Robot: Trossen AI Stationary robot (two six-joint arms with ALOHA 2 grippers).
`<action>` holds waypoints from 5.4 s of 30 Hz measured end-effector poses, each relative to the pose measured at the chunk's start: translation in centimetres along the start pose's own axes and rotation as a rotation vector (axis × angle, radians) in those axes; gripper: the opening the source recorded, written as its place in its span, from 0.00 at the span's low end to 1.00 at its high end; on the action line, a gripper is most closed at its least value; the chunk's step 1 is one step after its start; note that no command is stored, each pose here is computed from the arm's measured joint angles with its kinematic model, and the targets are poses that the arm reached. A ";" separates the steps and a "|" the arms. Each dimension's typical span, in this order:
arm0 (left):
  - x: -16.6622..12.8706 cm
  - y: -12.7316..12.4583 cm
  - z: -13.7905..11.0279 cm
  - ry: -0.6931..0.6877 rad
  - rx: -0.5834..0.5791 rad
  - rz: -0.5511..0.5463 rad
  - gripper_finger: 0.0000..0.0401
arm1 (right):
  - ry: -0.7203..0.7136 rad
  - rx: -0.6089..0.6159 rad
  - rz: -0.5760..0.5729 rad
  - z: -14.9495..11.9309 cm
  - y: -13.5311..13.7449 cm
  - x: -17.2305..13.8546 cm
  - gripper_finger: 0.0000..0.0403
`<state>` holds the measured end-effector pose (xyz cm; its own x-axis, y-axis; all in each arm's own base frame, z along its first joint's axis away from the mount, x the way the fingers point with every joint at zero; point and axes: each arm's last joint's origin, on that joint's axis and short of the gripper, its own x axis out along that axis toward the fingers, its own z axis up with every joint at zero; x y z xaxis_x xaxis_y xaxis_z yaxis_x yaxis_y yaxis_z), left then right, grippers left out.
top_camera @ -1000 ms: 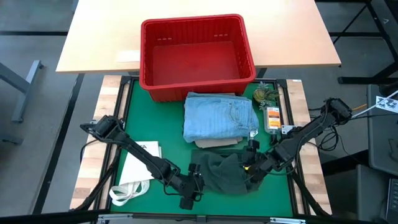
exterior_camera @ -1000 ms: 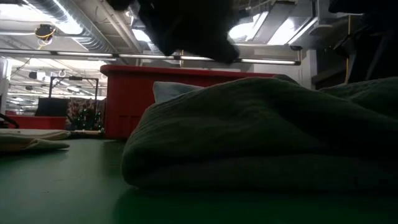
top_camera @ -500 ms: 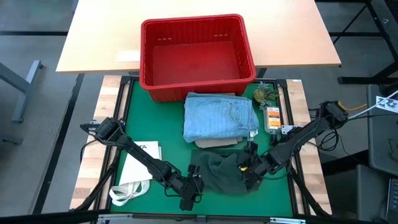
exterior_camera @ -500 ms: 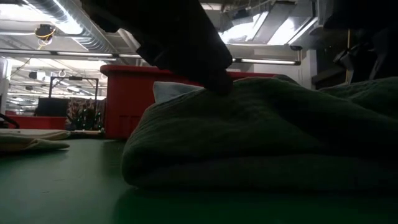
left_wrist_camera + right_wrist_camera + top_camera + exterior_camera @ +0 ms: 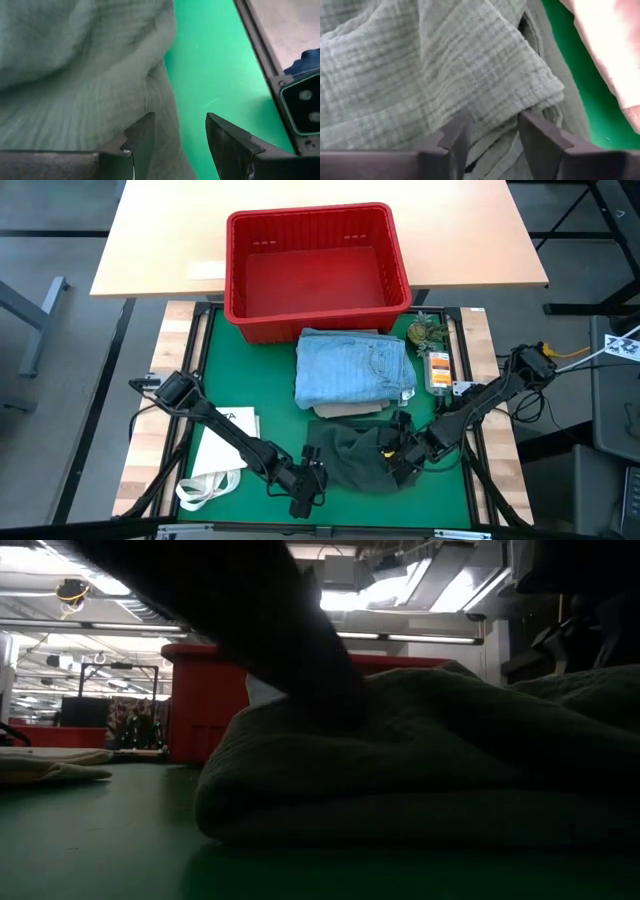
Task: Fold laundry
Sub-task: Fold the green polo shirt
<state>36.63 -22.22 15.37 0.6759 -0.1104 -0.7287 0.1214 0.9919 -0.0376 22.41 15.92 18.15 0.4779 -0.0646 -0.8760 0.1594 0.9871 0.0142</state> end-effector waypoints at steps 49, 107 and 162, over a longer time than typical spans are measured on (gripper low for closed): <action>1.3 -0.1 -0.8 0.016 -0.006 -0.003 0.42 | 0.239 -0.007 -0.167 -2.1 -2.8 -2.2 0.02; -0.9 8.4 4.6 -0.134 -0.154 0.111 0.42 | 0.009 -0.209 -0.171 0.9 0.3 -7.1 0.41; 2.2 10.9 0.2 0.097 -0.160 0.400 0.42 | 0.441 -0.181 0.024 1.1 -6.0 -1.8 0.01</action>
<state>39.60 -11.67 13.50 0.5748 0.2831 -0.7677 -0.2554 0.9534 0.1603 21.55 9.98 20.19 0.0607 -0.0114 -0.9981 -0.0186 0.9997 -0.0125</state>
